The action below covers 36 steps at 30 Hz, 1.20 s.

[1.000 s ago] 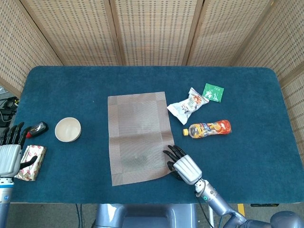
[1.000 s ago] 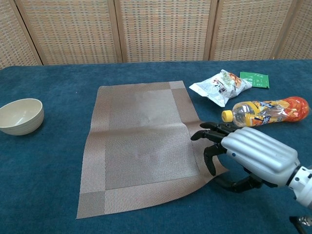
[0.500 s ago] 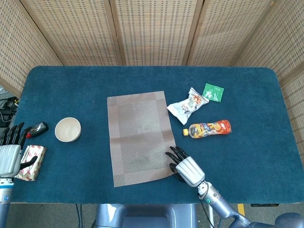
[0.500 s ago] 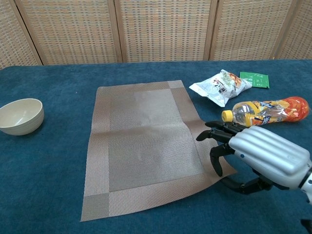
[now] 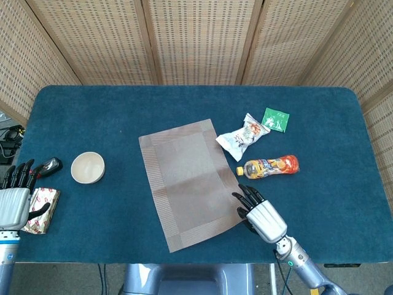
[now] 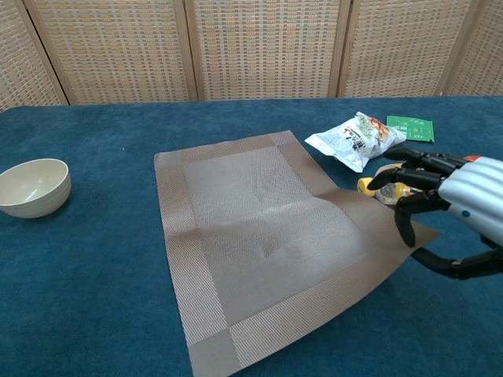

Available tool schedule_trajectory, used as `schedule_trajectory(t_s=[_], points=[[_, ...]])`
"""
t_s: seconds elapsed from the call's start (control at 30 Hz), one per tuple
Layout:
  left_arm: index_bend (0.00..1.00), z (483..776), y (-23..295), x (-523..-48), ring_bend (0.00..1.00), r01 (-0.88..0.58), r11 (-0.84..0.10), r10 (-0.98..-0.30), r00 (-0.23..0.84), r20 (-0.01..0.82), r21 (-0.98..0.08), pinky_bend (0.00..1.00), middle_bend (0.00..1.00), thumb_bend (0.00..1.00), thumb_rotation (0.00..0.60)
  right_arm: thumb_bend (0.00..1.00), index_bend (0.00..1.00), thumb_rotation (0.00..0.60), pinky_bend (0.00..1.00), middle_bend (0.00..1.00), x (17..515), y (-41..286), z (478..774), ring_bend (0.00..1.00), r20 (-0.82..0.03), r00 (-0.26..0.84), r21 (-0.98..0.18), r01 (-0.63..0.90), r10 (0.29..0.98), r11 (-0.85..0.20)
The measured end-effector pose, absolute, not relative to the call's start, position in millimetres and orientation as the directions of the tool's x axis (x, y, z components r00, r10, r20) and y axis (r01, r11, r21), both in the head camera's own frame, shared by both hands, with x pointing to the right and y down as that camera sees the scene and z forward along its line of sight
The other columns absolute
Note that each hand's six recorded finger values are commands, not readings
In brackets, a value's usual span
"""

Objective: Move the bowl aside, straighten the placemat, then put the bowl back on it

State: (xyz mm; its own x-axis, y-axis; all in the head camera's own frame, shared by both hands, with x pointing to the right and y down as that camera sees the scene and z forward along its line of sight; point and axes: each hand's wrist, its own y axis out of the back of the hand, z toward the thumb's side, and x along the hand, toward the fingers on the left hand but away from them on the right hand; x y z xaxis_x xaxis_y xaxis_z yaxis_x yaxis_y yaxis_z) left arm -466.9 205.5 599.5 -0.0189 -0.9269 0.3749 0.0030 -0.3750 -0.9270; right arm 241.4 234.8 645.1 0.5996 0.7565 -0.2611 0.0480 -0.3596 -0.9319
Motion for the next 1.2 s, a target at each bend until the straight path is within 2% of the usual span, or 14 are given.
schedule_trajectory(t_s=[0.37, 0.9, 1.1, 1.2], points=[[0.11, 599, 206, -464, 0.00, 0.002, -0.372, -0.928, -0.014, 0.372, -0.928, 0.00, 0.00, 0.16, 0.600, 0.60, 0.69, 0.600, 0.21, 0.29, 277, 180, 620, 0.08, -0.237, 0.517, -0.967, -0.047, 0.823, -0.249], [0.11, 599, 205, -466, 0.00, 0.002, -0.373, -0.928, -0.017, 0.373, -0.928, 0.00, 0.00, 0.16, 0.600, 0.58, 0.69, 0.600, 0.21, 0.29, 335, 119, 631, 0.09, -0.321, 0.360, -0.936, -0.262, 0.876, -0.235], [0.11, 600, 206, -465, 0.00, 0.005, -0.376, -0.927, -0.014, 0.376, -0.927, 0.00, 0.00, 0.16, 0.600, 0.52, 0.65, 0.600, 0.20, 0.27, 358, 108, 634, 0.09, -0.332, 0.303, -0.921, -0.307, 0.893, -0.238], [0.11, 601, 206, -464, 0.00, 0.007, -0.377, -0.926, -0.011, 0.376, -0.926, 0.00, 0.00, 0.16, 0.600, 0.44, 0.57, 0.600, 0.17, 0.19, 363, 106, 635, 0.07, -0.332, 0.294, -0.916, -0.328, 0.896, -0.232]])
